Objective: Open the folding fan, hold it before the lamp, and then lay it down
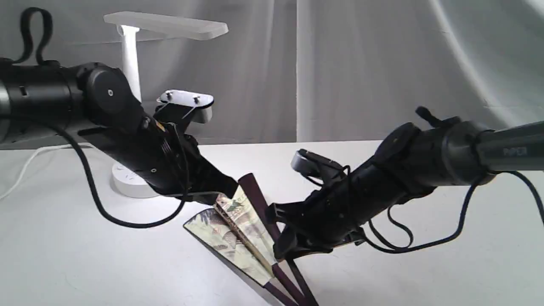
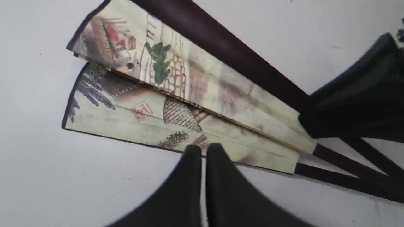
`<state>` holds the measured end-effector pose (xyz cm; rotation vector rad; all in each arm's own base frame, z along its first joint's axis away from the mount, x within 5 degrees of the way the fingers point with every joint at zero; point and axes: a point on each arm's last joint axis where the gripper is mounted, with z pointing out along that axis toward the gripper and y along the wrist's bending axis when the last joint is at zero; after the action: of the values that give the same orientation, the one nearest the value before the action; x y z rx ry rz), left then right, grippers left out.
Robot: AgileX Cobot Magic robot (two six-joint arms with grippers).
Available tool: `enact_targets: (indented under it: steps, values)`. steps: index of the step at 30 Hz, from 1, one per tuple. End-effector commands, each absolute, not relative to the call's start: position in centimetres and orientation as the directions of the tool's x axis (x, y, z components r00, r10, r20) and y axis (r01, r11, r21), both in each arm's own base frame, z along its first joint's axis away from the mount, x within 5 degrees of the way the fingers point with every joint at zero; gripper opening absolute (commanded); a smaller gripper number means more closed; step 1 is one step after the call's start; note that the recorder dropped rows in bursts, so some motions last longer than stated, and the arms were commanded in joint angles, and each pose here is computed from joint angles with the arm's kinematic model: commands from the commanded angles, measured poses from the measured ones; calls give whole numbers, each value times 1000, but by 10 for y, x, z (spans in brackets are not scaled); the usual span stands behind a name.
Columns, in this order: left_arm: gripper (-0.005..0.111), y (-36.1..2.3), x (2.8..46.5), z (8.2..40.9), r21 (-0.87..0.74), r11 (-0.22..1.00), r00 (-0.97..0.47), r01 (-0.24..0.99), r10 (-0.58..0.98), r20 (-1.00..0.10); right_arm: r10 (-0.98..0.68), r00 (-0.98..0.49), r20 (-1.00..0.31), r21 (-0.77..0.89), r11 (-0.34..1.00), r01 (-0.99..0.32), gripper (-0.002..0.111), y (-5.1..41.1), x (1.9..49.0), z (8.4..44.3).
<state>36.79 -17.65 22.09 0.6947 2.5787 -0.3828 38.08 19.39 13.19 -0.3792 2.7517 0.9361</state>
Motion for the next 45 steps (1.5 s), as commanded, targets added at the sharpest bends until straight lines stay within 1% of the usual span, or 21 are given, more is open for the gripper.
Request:
enact_targets:
  steps: [1,4,6,8,10,12,15,20,22,25,27,34,37,41,43,45]
  values:
    - [0,-178,358,240,-222,850,-775,479,290,-562,-133,-949,-285,673,677,-297,0,181,385,147]
    - [0,-174,348,244,-273,862,-767,427,185,-615,-97,-955,-280,769,573,-284,0,170,389,157]
    - [0,-169,342,240,-284,875,-762,391,135,-633,-89,-954,-287,813,504,-291,0,163,390,163]
    - [0,-162,333,235,-308,891,-750,334,53,-659,-82,-954,-289,847,443,-294,0,157,391,169]
    - [0,-155,328,232,-318,905,-714,283,-22,-699,-85,-952,-293,856,421,-301,0,154,391,171]
    - [0,-144,318,229,-344,917,-681,201,-122,-722,-76,-950,-303,859,410,-306,0,151,392,172]
    - [0,-130,302,224,-323,935,-649,150,-154,-746,-52,-950,-309,866,397,-303,0,149,395,174]
    - [0,-120,281,206,-291,947,-685,133,-125,-718,-9,-953,-303,900,325,-289,0,149,396,181]
    - [0,-120,277,200,-262,950,-705,172,-67,-706,-17,-956,-294,914,287,-287,0,150,394,184]
    - [0,-121,271,194,-199,945,-722,258,52,-690,-15,-955,-296,915,281,-288,0,151,394,185]
    - [0,-121,271,194,-175,944,-713,280,82,-696,-15,-955,-298,915,281,-290,0,151,394,185]
    - [0,-116,281,201,-138,964,-626,227,37,-779,-15,-955,-298,915,281,-290,0,151,394,185]
    - [0,-114,282,203,-123,968,-603,220,36,-797,-15,-955,-298,915,281,-290,0,151,394,185]
    - [0,-113,283,203,-36,964,-547,264,118,-829,-15,-955,-298,915,281,-290,0,151,394,185]
    - [0,-113,278,198,41,953,-493,300,192,-849,-16,-954,-300,914,281,-292,0,151,394,185]
    - [0,-113,271,193,76,950,-428,304,207,-880,-19,-951,-309,911,281,-302,0,151,394,185]
